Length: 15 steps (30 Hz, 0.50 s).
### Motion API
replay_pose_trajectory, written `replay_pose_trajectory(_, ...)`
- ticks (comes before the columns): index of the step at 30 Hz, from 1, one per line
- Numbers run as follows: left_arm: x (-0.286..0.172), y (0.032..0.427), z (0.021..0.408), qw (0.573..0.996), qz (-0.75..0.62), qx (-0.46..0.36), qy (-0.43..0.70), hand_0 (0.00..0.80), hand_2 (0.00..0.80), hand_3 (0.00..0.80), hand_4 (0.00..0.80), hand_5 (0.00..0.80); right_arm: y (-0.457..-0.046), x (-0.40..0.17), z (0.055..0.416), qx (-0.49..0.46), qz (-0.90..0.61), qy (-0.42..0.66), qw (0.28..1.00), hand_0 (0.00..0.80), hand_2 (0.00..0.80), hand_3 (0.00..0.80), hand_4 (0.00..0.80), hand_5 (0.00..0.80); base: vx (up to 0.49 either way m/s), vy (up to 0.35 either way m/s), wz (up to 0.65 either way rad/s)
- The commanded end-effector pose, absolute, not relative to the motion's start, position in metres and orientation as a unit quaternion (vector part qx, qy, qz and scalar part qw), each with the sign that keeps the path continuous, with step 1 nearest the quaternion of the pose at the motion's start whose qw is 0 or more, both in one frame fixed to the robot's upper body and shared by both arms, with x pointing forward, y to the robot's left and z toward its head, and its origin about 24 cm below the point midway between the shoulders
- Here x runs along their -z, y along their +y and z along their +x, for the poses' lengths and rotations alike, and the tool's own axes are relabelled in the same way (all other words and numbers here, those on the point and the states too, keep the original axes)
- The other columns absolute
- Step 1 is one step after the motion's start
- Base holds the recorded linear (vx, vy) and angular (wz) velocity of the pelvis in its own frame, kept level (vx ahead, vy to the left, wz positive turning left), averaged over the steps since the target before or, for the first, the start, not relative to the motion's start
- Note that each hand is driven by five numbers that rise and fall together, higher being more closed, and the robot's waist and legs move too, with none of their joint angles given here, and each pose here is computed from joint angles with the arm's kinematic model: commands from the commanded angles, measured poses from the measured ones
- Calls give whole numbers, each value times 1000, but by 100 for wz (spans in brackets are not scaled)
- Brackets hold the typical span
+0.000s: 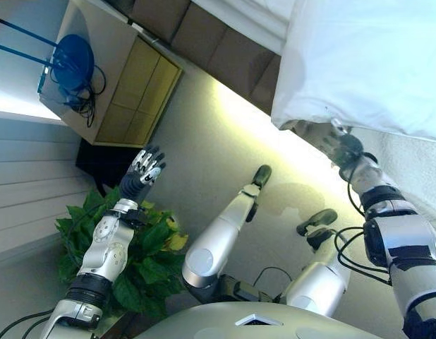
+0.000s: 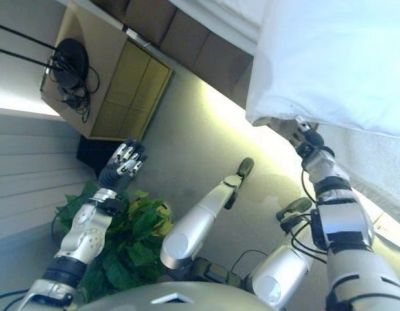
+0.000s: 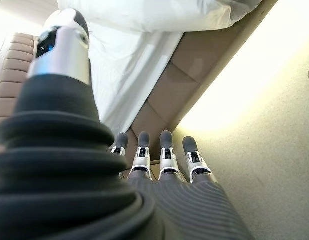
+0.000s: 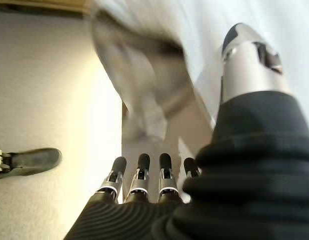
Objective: Make the bed neatly
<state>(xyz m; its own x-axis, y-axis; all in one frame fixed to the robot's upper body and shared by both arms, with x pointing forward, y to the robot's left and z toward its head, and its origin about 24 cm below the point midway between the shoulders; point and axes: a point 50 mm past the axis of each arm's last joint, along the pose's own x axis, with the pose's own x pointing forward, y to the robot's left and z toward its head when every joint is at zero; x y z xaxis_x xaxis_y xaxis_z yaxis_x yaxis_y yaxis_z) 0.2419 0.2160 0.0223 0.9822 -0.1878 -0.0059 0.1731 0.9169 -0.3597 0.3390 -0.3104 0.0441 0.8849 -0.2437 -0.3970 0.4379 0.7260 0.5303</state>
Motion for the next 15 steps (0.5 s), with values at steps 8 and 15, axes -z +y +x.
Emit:
replay_pose_trajectory(8,-35,221,242,981,-178,72,-32,0,0,0,0,0,-376,-76,312,236,426,-25,873,0,0,0,0,0,-9,-4,-4)
replay_pose_trajectory(15,-36,230,239,983,-169,71,-33,0,0,0,0,0,-388,-101,314,221,462,-69,856,0,0,0,0,0,-1,-2,0)
